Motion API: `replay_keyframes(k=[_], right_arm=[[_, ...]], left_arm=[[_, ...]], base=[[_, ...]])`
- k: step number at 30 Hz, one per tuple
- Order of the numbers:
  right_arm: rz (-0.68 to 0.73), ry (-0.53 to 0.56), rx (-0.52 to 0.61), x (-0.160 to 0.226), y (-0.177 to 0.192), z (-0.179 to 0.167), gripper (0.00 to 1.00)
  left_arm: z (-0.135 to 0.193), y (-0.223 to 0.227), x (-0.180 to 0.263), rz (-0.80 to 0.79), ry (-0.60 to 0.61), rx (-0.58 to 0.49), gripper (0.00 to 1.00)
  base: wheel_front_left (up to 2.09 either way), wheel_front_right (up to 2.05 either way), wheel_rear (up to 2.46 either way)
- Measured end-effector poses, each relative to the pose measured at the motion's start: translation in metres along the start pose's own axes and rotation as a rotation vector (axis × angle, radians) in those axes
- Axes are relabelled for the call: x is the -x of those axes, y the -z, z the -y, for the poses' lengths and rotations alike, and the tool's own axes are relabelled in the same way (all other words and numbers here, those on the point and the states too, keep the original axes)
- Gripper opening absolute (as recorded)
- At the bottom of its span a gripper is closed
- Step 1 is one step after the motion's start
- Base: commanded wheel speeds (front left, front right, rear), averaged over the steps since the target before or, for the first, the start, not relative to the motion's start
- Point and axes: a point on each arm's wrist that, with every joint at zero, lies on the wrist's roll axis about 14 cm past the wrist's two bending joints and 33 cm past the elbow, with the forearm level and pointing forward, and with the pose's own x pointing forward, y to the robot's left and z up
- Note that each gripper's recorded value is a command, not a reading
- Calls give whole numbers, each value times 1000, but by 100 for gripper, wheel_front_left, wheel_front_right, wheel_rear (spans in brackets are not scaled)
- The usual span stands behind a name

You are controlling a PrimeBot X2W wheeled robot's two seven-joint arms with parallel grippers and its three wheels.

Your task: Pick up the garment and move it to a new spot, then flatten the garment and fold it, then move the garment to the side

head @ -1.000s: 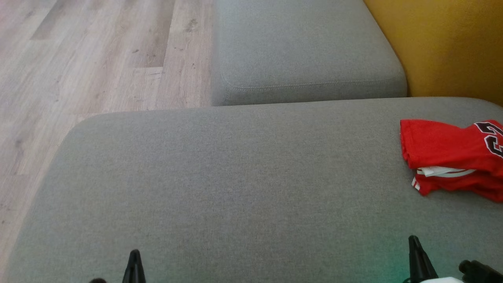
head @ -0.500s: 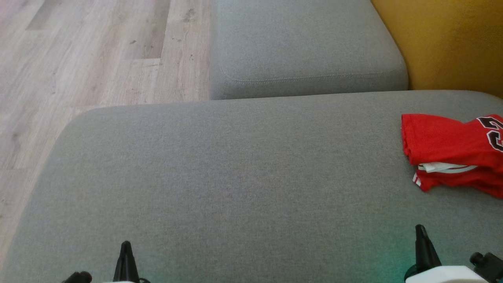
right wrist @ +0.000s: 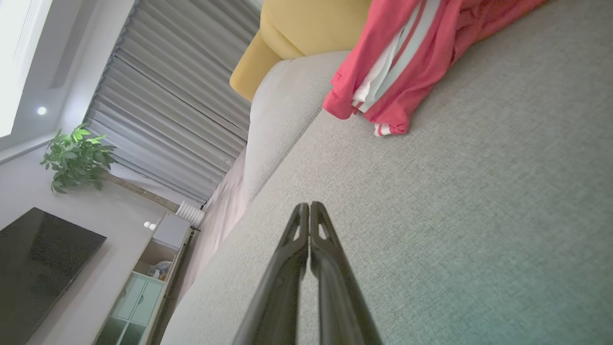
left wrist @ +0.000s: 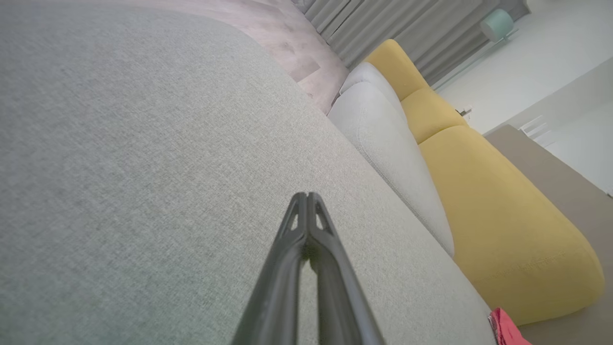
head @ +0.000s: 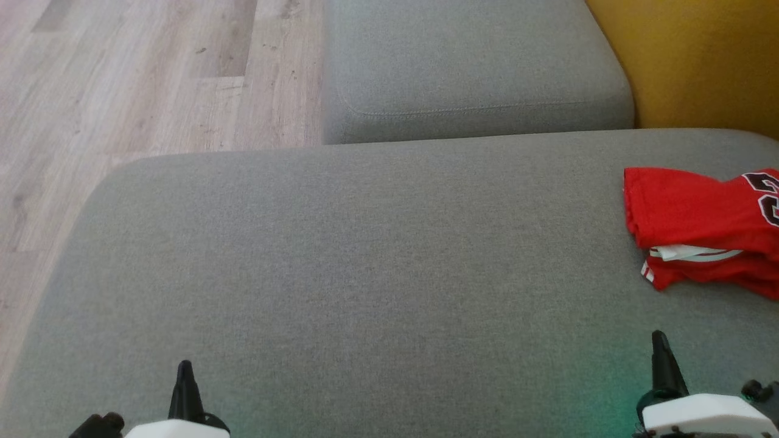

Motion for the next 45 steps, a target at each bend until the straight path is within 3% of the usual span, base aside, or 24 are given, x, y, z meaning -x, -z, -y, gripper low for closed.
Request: replay_keyframes(k=[45], right_arm=[[30, -47, -546, -36, -28, -16, 0]], left_arm=[[20, -30, -36, 5, 101, 553, 0]], base=[[0, 0, 0]])
